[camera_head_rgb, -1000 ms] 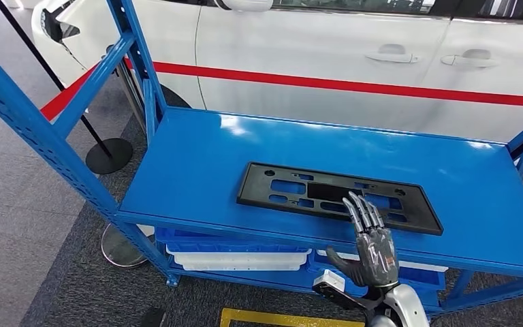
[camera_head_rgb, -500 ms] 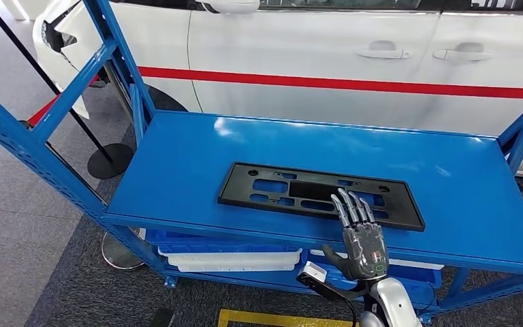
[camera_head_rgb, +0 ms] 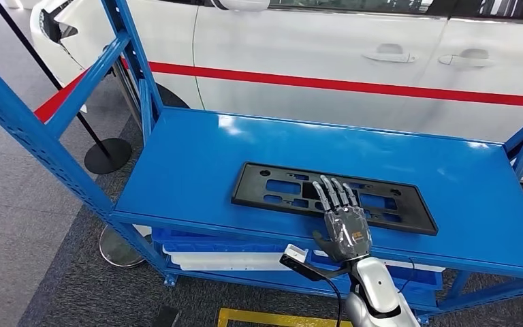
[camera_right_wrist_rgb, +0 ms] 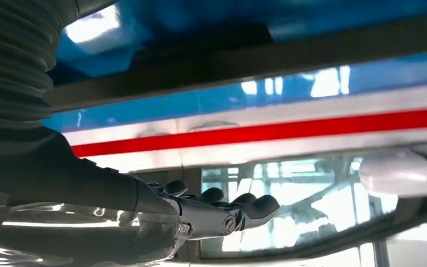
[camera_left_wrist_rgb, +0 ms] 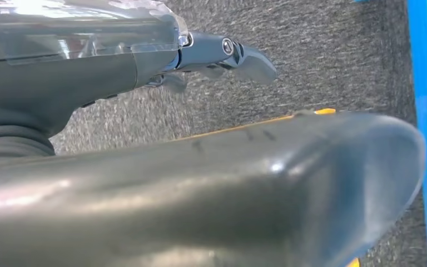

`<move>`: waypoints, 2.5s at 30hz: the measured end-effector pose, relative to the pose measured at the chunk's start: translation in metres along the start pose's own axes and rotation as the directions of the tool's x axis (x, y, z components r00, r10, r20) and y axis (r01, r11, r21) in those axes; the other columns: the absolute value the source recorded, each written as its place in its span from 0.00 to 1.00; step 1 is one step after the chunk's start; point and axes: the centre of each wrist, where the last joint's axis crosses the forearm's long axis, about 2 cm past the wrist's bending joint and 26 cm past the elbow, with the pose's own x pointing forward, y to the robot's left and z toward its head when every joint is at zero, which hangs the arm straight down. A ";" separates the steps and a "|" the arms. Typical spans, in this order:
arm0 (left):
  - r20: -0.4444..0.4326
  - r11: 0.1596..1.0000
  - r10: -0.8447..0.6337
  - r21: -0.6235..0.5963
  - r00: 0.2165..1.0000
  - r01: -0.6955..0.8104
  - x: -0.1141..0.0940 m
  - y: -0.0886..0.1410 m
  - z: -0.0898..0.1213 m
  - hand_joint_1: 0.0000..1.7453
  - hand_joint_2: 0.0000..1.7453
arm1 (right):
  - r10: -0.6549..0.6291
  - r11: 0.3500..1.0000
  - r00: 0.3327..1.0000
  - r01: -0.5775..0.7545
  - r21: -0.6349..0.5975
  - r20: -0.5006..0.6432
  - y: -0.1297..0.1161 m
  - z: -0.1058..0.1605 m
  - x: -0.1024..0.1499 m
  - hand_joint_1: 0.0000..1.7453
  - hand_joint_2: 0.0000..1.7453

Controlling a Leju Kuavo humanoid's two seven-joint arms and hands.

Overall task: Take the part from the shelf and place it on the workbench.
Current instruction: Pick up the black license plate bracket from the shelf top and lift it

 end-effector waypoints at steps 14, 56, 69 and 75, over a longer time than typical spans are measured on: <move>0.010 1.000 -0.018 -0.018 1.000 0.019 0.004 -0.003 -0.001 0.00 0.00 | 0.115 0.988 0.993 -0.118 0.095 0.040 0.014 -0.048 0.011 0.00 1.00; -0.014 1.000 -0.031 0.001 0.999 0.031 -0.003 -0.005 0.002 0.00 0.00 | -0.223 0.972 0.973 0.217 -0.086 -0.067 -0.006 -0.090 -0.019 1.00 1.00; -0.017 0.999 -0.031 0.015 0.999 0.032 -0.003 -0.004 0.002 0.00 0.00 | -0.477 0.690 0.864 0.483 -0.539 0.164 -0.112 -0.083 -0.008 1.00 1.00; -0.017 0.998 -0.027 0.055 0.999 0.028 -0.005 0.000 0.002 0.00 0.00 | -0.518 0.442 0.742 0.657 -0.611 0.425 -0.173 -0.059 -0.033 1.00 1.00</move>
